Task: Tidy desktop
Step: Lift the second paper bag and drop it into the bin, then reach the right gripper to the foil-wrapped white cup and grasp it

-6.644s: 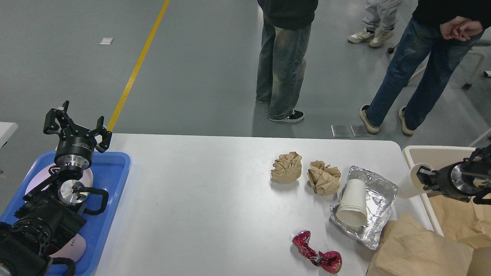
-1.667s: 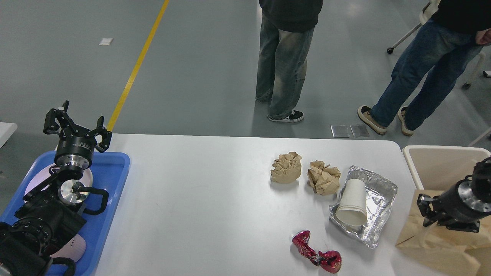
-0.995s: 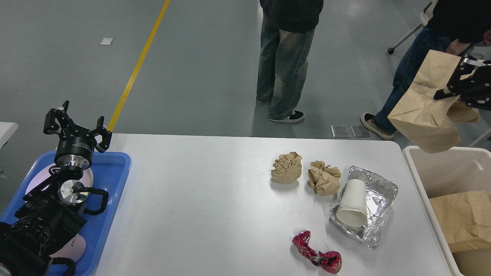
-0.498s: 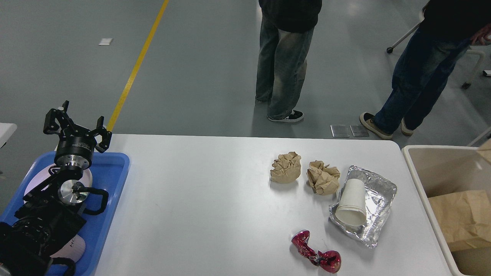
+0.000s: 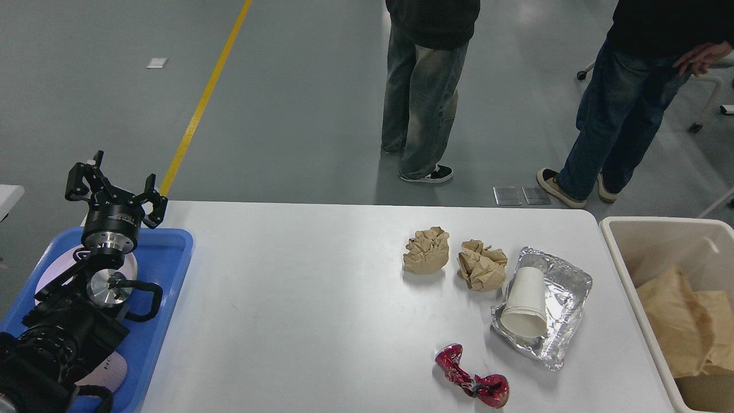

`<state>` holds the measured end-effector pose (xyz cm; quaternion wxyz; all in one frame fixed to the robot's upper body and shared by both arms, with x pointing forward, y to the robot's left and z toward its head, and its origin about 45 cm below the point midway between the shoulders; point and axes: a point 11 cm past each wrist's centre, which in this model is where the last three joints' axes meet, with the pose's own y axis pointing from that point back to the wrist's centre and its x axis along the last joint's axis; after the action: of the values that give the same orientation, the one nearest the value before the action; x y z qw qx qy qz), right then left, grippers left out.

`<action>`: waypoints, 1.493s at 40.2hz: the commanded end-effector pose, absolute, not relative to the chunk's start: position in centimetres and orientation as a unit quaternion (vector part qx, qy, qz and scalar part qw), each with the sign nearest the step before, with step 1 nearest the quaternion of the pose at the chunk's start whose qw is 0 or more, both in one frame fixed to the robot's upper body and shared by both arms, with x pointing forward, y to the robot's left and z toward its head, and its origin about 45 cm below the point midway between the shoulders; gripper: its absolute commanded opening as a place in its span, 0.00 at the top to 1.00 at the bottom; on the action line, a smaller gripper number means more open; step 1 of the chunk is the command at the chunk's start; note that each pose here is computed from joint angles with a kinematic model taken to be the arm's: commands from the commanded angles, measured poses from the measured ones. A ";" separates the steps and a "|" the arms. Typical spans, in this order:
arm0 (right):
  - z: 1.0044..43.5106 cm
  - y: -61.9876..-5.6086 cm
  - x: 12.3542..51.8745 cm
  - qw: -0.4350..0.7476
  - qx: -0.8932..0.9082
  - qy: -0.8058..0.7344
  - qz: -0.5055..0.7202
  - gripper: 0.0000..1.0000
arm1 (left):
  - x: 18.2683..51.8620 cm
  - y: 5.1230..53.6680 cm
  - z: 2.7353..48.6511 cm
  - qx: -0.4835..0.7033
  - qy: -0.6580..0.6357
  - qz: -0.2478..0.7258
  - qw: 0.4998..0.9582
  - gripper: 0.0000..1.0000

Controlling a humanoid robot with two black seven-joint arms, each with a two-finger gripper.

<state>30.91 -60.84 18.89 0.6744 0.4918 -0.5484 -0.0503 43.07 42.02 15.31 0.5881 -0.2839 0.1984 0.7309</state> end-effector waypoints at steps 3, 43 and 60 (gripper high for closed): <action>19.5 -57.5 33.9 0.655 0.528 -0.540 -0.037 0.00 | 43.1 42.0 15.3 -0.284 0.198 0.731 0.588 0.04; 27.1 -37.5 36.4 0.695 0.696 -0.155 -0.094 0.00 | 43.1 42.0 15.3 -0.284 0.198 0.731 0.588 0.04; 13.8 -39.9 32.7 0.641 0.707 -0.261 -0.141 0.00 | 43.1 42.0 15.3 -0.284 0.198 0.731 0.588 0.04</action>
<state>33.16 -39.87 15.45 0.6509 0.7057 -0.2457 -0.1341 43.07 42.03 15.31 0.5881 -0.2839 0.1983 0.7309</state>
